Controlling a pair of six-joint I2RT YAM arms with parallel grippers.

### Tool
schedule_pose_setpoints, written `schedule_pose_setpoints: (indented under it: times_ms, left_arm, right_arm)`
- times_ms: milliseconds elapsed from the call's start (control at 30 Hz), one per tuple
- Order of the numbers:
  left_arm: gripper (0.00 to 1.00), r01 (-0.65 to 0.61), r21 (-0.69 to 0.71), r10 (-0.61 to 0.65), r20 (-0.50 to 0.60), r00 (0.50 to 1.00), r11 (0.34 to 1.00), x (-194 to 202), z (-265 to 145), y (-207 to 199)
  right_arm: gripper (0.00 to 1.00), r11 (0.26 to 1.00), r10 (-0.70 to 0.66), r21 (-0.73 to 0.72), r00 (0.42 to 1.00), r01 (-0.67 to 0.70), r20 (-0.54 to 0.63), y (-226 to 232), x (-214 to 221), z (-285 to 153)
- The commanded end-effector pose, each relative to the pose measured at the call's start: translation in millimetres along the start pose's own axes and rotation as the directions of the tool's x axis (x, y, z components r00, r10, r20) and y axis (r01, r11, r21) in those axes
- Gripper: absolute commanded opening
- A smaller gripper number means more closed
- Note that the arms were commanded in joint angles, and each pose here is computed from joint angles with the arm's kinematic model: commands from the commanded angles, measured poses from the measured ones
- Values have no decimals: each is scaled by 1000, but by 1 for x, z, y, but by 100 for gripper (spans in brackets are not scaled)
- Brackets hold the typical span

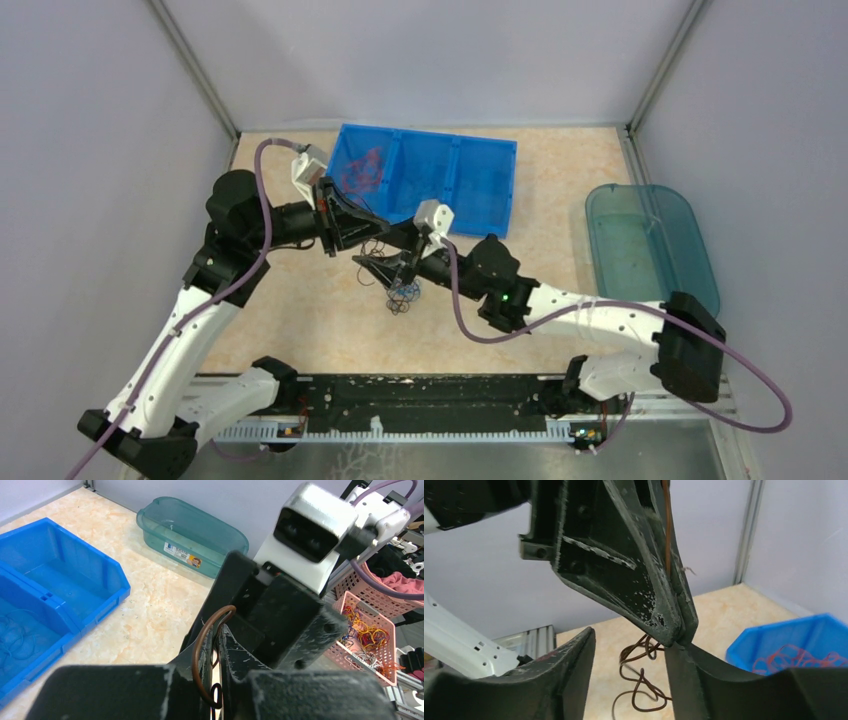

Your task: Untangle the cables

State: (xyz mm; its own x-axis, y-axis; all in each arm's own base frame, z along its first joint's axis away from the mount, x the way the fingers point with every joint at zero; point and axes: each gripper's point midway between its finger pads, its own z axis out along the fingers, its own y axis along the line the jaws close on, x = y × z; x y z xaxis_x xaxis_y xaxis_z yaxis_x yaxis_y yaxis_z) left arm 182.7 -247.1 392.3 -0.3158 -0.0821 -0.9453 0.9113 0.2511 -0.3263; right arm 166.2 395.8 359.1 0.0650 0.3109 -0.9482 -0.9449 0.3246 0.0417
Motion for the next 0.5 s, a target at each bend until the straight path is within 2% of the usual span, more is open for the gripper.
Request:
schedule_pose_setpoints:
  times_ms: [0, 67, 100, 167, 200, 300, 333, 467]
  left_arm:
    - [13, -47, 20, 47, 25, 999, 999, -14, -3, -8]
    - [13, -67, 16, 67, 26, 997, 998, -15, -4, -9]
    - [14, -79, 11, 79, 25, 997, 997, -16, -5, -9]
    - [20, -107, -7, 107, 28, 994, 994, -18, -6, -7]
    - [33, -115, -29, 116, 26, 993, 993, -18, -7, -3]
    - [89, -128, -84, 126, -31, 992, 988, -7, -7, 12]
    - [99, -144, -90, 139, -65, 988, 985, 1, -7, 17]
    - [100, -222, -133, 190, -218, 957, 966, 43, -15, 44]
  right_arm:
    - [36, 1000, 1, 27, 998, -3, 60, -7, -20, 19]
    - [4, 996, -4, 86, 998, -2, 59, -18, -18, 15]
    - [0, 992, -2, 128, 998, -7, 70, -26, -19, 9]
    - [0, 979, 1, 203, 995, -21, 97, -44, -24, -4]
    - [0, 973, 5, 228, 995, -28, 100, -53, -25, -10]
    - [0, 952, 17, 302, 997, -41, 80, -87, -29, -27]
    - [0, 940, 7, 341, 998, -30, 69, -102, -31, -34]
    - [0, 852, 1, 522, 999, 26, -51, -175, -24, -65]
